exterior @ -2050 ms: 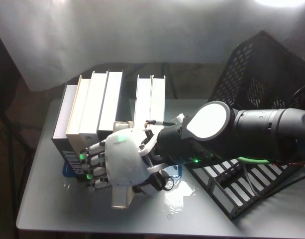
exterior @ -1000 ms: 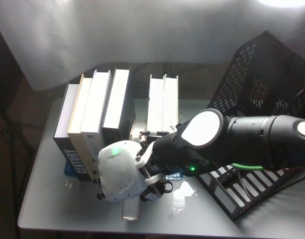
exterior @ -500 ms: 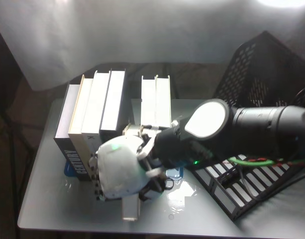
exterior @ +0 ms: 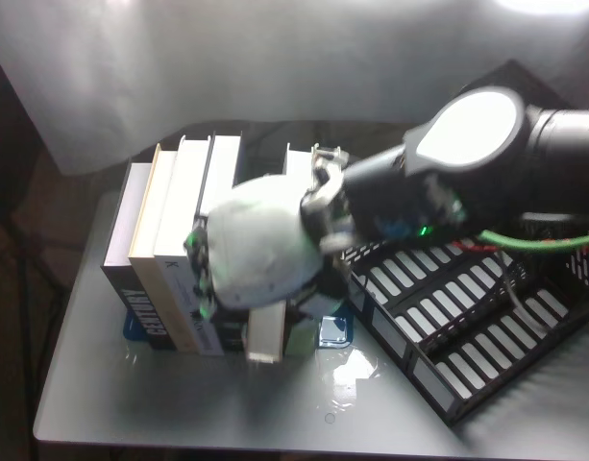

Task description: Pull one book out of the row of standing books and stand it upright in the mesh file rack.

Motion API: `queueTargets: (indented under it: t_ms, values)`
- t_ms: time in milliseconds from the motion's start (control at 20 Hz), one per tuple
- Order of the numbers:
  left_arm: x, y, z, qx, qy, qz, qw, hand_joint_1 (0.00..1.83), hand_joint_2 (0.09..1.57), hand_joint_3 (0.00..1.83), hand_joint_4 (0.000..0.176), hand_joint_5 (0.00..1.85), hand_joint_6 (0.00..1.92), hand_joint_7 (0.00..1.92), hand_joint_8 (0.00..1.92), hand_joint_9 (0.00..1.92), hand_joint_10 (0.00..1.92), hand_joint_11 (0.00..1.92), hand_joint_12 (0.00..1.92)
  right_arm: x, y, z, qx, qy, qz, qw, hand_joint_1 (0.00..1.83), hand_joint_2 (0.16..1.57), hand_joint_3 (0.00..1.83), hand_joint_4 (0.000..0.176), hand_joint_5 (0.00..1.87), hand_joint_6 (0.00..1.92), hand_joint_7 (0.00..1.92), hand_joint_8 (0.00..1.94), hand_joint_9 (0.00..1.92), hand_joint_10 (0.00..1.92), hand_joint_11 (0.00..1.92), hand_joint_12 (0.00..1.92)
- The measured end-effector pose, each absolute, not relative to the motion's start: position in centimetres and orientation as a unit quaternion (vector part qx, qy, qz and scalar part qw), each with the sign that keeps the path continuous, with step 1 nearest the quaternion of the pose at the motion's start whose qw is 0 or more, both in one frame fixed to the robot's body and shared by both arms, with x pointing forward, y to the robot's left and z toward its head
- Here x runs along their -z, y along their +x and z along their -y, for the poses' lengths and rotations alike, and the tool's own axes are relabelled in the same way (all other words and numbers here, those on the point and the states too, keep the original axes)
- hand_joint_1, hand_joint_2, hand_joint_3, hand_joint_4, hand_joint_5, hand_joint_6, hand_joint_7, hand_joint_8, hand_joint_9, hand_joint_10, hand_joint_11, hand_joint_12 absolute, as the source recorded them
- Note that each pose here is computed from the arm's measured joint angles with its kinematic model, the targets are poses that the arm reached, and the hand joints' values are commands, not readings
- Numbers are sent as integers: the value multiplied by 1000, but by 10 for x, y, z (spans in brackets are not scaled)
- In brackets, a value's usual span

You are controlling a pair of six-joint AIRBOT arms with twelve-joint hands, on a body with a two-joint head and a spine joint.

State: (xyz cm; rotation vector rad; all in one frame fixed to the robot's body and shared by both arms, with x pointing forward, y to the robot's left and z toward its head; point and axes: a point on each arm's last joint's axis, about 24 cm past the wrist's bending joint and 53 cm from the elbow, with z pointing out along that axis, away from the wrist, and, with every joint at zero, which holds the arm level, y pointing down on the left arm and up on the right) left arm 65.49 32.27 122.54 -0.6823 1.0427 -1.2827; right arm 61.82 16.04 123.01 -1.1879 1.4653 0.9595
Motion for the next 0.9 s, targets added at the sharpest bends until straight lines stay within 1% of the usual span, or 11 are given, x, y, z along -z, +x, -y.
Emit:
queueTargets:
  t_ms: [100,200,250,350,450,550,600,650,800,850,900]
  values:
    - [-1226,656,-321,561,-297,-455,625,98,1323,5,0,0,0,0,0,0,0,0,0,-1245,619,-153,-403,-481,-600,496,1351,1202,6,0,743,1162,826,1281,767,1549,599,1773]
    - [-1228,657,-320,562,-292,-456,626,107,1331,6,0,0,0,0,0,0,0,0,0,-1259,616,-147,-417,-476,-600,490,1360,1191,0,0,782,1049,854,1278,819,1546,678,1794]
    - [-1229,658,-320,563,-292,-456,625,110,1337,8,0,0,0,0,0,0,0,0,0,-1264,615,-144,-423,-474,-601,486,1349,1215,5,0,724,1135,800,1348,754,1604,670,1814]
    - [-1231,660,-317,567,-288,-454,624,98,1339,6,0,8,3,0,0,0,0,0,0,-1276,615,-138,-429,-471,-600,484,1235,1245,8,0,694,1179,795,1552,844,1715,805,1909]
    - [-1230,662,-313,570,-288,-455,620,127,1331,1,0,7,2,0,0,0,0,0,0,-1287,616,-133,-434,-468,-598,485,1201,1261,5,0,682,1214,781,1616,815,1781,789,1921]
    - [-1232,663,-308,575,-284,-456,617,84,1339,4,0,1,0,0,0,0,0,0,0,-1298,618,-126,-438,-461,-597,489,1178,1297,9,0,654,1238,693,1767,873,1915,971,1921]
    - [-1233,663,-308,575,-281,-456,618,83,1352,10,5,0,0,0,0,0,0,0,0,-1301,619,-124,-440,-458,-597,490,1193,1274,0,0,687,1215,749,1670,864,1887,936,1921]
    - [-1234,664,-308,575,-281,-455,619,102,1357,10,6,0,0,0,0,0,0,0,0,-1303,621,-122,-443,-453,-598,490,1189,1266,0,0,704,1232,759,1620,741,1818,760,1921]
    - [-1235,666,-307,577,-281,-453,619,141,1356,5,8,0,0,0,0,0,0,0,0,-1302,623,-120,-448,-448,-603,486,1178,1297,6,0,637,1278,713,1732,825,1913,931,1921]
    - [-1236,666,-306,578,-281,-452,619,163,1352,2,8,0,0,0,0,0,0,0,0,-1302,625,-119,-449,-443,-607,484,1294,1278,2,0,631,1367,685,1523,704,1731,684,1921]
    - [-1237,666,-306,579,-281,-451,618,200,1348,0,1,6,2,0,0,0,0,0,0,-1302,628,-118,-450,-439,-610,483,1304,1273,0,0,606,1421,720,1432,690,1681,594,1921]
